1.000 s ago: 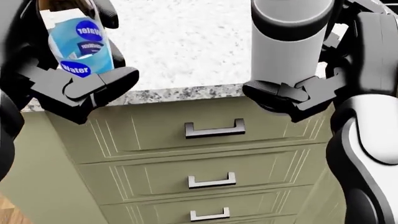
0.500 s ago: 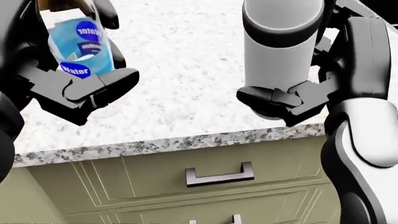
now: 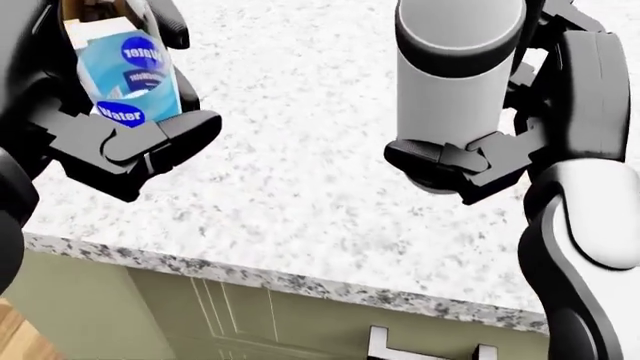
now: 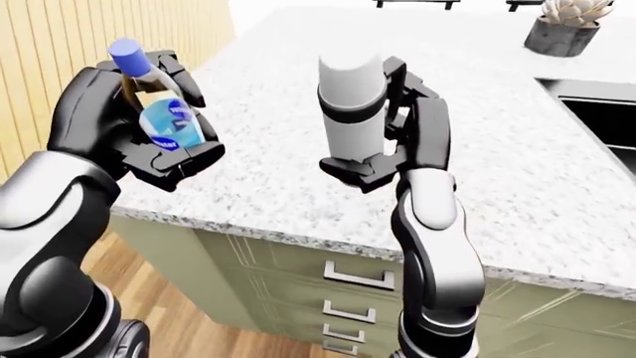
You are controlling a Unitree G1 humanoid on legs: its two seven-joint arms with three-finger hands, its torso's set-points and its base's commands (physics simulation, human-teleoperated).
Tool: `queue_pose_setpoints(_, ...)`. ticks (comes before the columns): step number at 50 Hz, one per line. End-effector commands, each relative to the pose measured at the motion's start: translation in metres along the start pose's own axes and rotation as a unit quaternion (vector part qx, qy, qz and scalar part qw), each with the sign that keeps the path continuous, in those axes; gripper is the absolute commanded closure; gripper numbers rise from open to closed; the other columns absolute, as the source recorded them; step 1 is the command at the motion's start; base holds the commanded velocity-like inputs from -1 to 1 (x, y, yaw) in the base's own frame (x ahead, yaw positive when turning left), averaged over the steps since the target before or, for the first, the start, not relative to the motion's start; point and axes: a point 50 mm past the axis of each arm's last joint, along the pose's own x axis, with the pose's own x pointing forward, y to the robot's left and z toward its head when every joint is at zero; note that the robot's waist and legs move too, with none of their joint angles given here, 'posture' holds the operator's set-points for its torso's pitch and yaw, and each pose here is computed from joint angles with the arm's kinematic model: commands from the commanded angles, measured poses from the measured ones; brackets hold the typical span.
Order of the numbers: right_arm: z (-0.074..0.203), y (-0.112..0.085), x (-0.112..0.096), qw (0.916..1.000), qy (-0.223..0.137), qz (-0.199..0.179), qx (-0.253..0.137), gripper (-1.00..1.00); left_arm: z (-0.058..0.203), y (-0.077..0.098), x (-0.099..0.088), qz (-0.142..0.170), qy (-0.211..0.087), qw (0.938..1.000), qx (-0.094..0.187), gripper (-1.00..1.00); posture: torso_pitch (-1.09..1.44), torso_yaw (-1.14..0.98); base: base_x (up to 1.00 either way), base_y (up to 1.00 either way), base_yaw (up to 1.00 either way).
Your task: Move the drinks to the dining counter.
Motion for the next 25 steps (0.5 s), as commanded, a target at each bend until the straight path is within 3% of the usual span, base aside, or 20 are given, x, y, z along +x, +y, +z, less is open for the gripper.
queue_pose_setpoints(1, 0.017, 0.002, -0.001, 0.9988, -0.048, 0.006, 0.005, 1.00, 0.015, 0.005, -0.003, 0.019, -0.045, 0.9988, 0.004, 1.00, 0.00, 0.00, 0.00, 0.00, 0.00)
queue_pose_setpoints(12, 0.018, -0.005, 0.006, 0.9985, -0.053, -0.014, 0.009, 1.00, 0.015, 0.004, -0.004, 0.018, -0.045, 0.9988, 0.005, 1.00, 0.00, 0.00, 0.00, 0.00, 0.00)
queue_pose_setpoints(25, -0.011, -0.006, 0.032, 0.9976, -0.041, -0.054, 0.013, 1.00, 0.016, 0.005, -0.004, 0.018, -0.046, 0.9988, 0.004, 1.00, 0.00, 0.00, 0.00, 0.00, 0.00)
